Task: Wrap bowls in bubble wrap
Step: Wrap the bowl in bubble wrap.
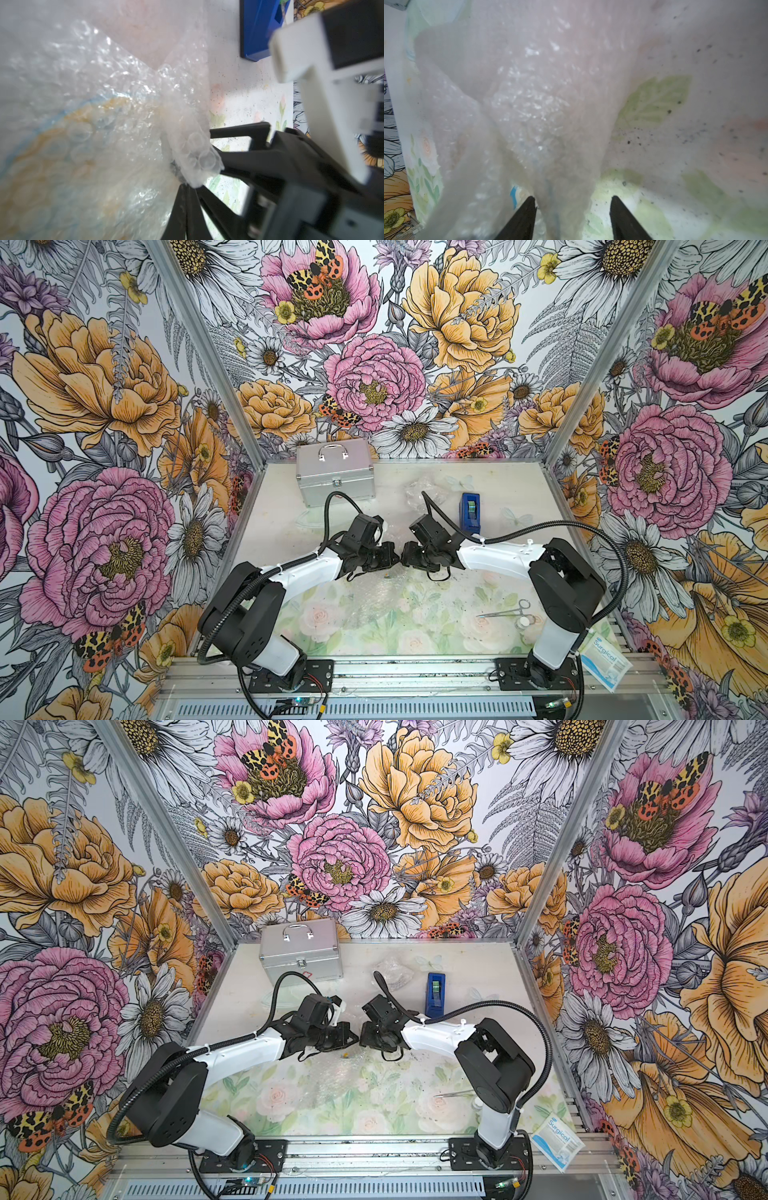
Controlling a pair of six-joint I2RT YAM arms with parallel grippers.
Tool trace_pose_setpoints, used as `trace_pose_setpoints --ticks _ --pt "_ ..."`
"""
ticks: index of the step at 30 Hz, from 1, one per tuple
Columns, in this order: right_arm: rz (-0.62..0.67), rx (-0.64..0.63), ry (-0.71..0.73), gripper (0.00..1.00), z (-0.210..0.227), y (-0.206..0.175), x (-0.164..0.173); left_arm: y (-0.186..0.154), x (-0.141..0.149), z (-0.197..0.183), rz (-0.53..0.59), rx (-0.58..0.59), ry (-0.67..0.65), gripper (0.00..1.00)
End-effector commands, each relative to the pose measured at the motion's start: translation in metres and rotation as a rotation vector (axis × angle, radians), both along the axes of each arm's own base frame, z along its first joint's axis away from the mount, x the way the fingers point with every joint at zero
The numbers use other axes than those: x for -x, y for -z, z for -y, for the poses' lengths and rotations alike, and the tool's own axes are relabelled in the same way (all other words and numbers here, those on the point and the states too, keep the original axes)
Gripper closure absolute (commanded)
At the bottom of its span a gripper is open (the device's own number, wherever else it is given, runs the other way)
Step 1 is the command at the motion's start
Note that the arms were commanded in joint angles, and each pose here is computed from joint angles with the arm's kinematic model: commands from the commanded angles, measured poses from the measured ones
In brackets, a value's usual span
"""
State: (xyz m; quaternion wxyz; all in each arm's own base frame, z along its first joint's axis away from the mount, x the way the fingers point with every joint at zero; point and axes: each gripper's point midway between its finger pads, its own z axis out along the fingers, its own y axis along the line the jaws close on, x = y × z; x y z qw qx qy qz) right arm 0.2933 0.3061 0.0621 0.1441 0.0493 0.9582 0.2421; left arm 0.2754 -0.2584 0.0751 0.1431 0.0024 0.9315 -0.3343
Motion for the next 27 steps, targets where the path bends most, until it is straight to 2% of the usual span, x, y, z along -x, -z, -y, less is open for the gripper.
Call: trace_pose_setpoints --ticks 1,5,9,14,20,24,27 --pt "0.097 -0.078 0.029 0.37 0.001 -0.038 -0.010 0.004 -0.004 -0.003 -0.032 0.022 -0.024 1.00" --pt "0.085 -0.055 0.036 0.35 0.014 -0.032 -0.001 0.003 -0.004 -0.004 -0.034 0.028 -0.028 1.00" --pt "0.037 0.004 0.042 0.40 0.024 -0.006 0.001 -0.010 -0.004 -0.001 -0.001 0.041 -0.019 1.00" --pt "0.003 0.012 -0.034 0.39 0.004 0.006 -0.005 -0.018 0.002 0.006 0.020 0.031 0.014 1.00" --pt "-0.032 0.016 -0.039 0.39 -0.004 0.015 -0.007 -0.022 0.013 0.020 0.016 0.043 0.062 1.00" --pt "-0.034 0.006 -0.030 0.40 -0.007 0.013 -0.009 -0.006 0.021 0.029 -0.032 0.017 0.113 1.00" --pt "0.020 0.000 0.020 0.39 0.004 -0.005 -0.014 0.008 0.022 0.026 -0.083 0.007 0.106 1.00"
